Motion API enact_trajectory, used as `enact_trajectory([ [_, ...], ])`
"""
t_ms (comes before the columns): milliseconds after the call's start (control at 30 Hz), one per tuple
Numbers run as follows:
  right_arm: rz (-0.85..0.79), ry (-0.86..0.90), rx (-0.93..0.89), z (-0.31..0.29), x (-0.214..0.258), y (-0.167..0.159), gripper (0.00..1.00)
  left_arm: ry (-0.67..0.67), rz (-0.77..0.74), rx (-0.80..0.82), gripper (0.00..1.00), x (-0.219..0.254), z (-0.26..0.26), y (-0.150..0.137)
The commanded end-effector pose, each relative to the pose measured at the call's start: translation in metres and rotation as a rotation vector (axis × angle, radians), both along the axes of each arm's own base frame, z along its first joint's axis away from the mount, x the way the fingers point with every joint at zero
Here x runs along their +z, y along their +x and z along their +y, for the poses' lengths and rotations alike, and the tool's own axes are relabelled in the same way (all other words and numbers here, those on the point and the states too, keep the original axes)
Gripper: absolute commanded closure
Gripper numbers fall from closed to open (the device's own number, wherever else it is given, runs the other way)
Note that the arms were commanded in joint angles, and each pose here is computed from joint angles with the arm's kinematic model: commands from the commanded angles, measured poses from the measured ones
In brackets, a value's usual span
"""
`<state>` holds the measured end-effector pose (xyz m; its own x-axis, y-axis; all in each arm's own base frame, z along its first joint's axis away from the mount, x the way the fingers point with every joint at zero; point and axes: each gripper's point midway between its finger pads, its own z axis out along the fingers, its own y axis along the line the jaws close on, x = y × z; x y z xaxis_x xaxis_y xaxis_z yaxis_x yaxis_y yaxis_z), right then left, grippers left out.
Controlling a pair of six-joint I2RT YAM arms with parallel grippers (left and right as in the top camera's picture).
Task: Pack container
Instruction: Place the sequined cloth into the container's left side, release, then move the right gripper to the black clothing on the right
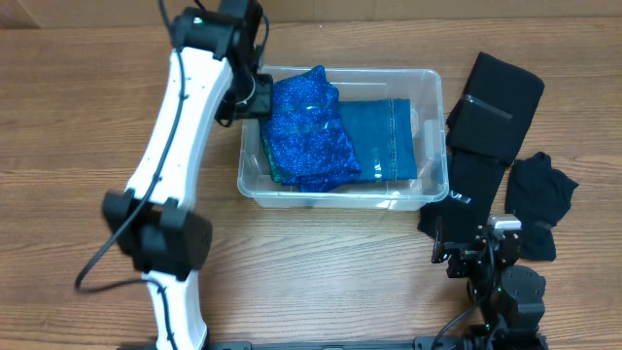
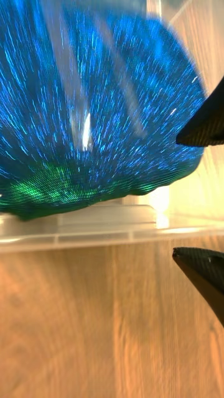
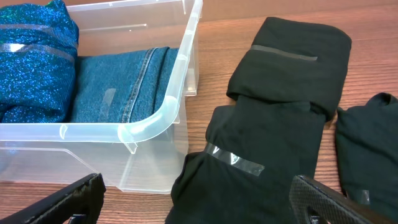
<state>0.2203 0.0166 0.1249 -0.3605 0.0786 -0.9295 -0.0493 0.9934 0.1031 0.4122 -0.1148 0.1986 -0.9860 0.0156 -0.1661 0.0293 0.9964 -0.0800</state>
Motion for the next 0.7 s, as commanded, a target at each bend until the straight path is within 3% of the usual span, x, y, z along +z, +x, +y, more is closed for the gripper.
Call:
enact_trajectory([
  [0, 0.002, 0.005, -0.003, -0.001, -0.003, 0.0, 0.0, -0.002, -0.329, 0.063, 0.0, 0.111, 0.024, -0.019],
  [133, -0.082, 0.041, 0.018, 0.005, 0.018, 0.006, 0.0, 0.007, -0.496, 0.123, 0.0, 0.177, 0.049, -0.068],
  [300, -0.069, 0.287, 0.271, 0.057, 0.03, -0.006, 0.0, 0.116, -0.485, 0.172, 0.0, 0.19, 0.082, -0.118],
  [467, -0.053, 0.337, 0.431, 0.082, 0.034, -0.019, 0.0, 0.155, -0.485, 0.098, 0.0, 0.191, 0.084, -0.123],
  [567, 0.023, 0.463, 0.217, 0.059, 0.024, -0.01, 0.0, 0.155, -0.485, 0.096, 0.0, 0.191, 0.084, -0.123],
  [667, 0.051, 0.462, 0.179, 0.054, 0.03, -0.011, 0.0, 0.155, -0.485, 0.095, 0.0, 0.191, 0.084, -0.123],
])
